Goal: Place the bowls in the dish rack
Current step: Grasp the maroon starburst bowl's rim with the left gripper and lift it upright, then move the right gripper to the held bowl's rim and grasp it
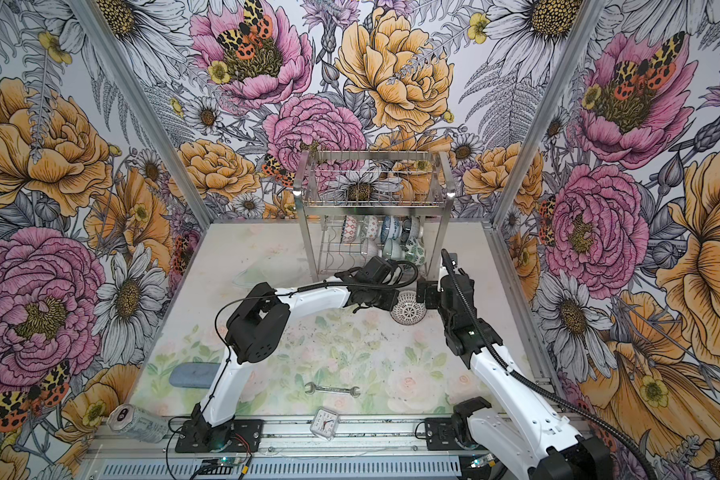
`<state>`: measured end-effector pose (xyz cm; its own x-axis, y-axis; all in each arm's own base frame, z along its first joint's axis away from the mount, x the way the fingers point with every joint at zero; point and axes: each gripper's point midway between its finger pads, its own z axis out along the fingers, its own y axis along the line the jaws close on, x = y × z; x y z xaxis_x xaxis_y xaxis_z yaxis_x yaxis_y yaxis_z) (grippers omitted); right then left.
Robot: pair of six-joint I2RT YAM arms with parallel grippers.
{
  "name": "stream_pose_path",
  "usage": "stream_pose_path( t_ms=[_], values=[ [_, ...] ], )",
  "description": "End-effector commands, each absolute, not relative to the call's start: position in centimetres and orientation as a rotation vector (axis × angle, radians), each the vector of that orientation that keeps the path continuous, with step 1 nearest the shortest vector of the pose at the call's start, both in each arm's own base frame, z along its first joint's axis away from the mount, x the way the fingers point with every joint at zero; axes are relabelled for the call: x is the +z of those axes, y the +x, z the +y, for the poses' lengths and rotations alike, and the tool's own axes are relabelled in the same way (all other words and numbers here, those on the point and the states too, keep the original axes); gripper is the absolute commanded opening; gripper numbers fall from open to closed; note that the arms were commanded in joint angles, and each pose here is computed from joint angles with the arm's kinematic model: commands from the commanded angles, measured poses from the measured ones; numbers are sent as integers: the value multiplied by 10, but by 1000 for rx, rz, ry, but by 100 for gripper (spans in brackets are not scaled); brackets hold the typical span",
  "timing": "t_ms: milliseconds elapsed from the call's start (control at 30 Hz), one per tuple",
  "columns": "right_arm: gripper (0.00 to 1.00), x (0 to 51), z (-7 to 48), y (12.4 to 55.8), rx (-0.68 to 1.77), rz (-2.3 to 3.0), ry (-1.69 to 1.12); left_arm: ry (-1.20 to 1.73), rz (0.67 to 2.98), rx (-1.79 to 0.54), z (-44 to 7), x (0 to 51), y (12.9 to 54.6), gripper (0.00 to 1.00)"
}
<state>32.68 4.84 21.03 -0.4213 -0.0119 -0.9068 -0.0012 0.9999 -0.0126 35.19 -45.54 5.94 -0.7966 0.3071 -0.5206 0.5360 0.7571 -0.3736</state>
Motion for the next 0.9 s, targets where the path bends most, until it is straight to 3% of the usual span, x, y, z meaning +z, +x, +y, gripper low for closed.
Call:
stream_pose_path(
  t_ms=[0,133,500,867],
  values=[
    [100,228,49,322,21,1965,-5,627,2475,-681,-433,97,350,0],
    [100,234,55,318,62,1955,-35,583,2444,-641,-397,123,348,0],
    [100,291,127,317,464,1837,-195,308,2159,-358,-287,230,370,0],
    [93,301,197,338,586,1827,-274,291,2038,-354,-271,267,382,0]
  ],
)
